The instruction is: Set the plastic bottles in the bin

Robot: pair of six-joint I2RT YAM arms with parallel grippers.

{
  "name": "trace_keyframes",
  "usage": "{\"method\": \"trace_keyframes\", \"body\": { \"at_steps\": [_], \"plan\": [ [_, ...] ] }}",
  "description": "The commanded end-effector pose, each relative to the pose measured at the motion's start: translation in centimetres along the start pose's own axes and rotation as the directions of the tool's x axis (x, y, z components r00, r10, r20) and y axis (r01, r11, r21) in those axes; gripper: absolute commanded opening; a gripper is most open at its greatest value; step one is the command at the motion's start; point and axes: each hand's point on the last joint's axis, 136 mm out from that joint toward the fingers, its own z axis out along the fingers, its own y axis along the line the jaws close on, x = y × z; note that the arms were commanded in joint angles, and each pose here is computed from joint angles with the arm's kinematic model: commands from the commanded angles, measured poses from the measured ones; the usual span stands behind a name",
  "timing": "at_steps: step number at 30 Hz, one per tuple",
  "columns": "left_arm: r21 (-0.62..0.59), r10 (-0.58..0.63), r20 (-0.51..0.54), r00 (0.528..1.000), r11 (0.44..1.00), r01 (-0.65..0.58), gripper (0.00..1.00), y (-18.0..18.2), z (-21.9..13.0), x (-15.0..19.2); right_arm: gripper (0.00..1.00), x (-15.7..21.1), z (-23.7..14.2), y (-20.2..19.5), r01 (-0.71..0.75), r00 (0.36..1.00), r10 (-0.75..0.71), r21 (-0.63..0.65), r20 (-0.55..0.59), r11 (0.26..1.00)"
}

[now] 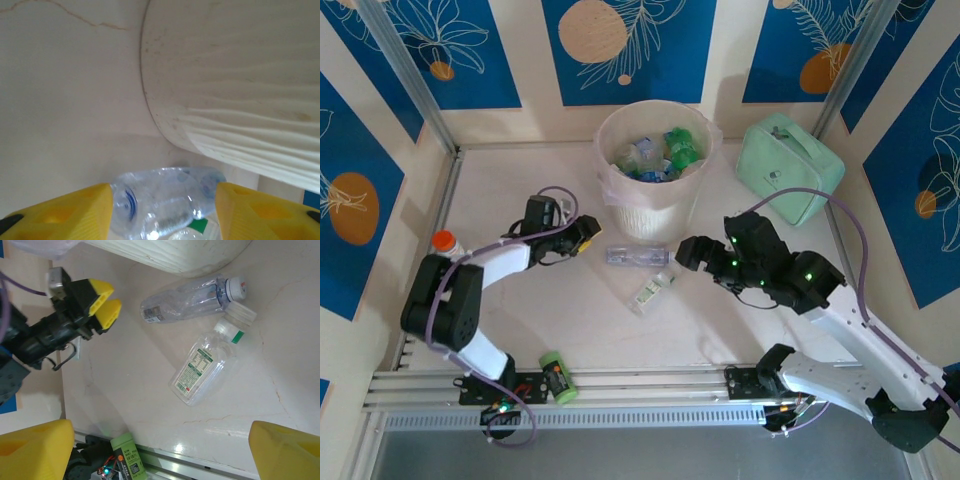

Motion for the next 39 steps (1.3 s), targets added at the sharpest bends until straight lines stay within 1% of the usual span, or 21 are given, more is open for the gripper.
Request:
{"method": "trace_keyframes", "body": {
  "at_steps": [1, 6, 13, 17, 23, 30, 39],
  "plan": [
    [0.091, -0.015, 0.009, 1.0, 0.996, 0.014, 0.54, -1.7, 1.2, -1.4, 0.91, 0.2, -0.4, -0.7, -0.015, 1.0, 0.015, 0.017, 0.012, 1.0],
    [0.074, -0.01, -0.023, 1.0, 0.997, 0.011, 0.54, -1.0, 2.8, -0.8, 0.9, 0.5, -0.1, -1.3, -0.029, 1.0, 0.029, 0.028, 0.007, 0.999],
    [0.053, 0.009, -0.084, 0.996, 0.999, -0.005, 0.54, -0.3, 4.0, 1.8, 0.9, 0.7, 0.2, -1.6, -0.032, 0.999, 0.032, 0.035, 0.001, 0.999],
    [0.059, 0.015, -0.112, 0.994, 0.998, -0.009, 0.53, -0.5, 4.1, 3.3, 0.9, 0.6, 0.3, -1.6, -0.03, 1.0, 0.03, 0.039, 0.005, 0.999],
    [0.057, 0.028, -0.125, 0.992, 0.998, -0.021, 0.53, -1.1, 2.7, 5.7, 0.9, 0.6, 0.4, -2.0, -0.036, 0.999, 0.036, 0.049, 0.005, 0.998],
    [0.054, 0.109, -0.185, 0.977, 0.993, -0.101, 0.54, -2.8, 2.1, 10.1, 0.9, 0.5, 0.5, -2.0, -0.043, 0.999, 0.043, 0.047, 0.008, 0.998],
    [0.012, 0.207, -0.281, 0.937, 0.977, -0.212, 0.61, -3.1, 2.4, 14.5, 0.9, 0.7, 0.4, -3.2, -0.075, 0.997, 0.075, 0.088, 0.007, 0.993]
  ]
}}
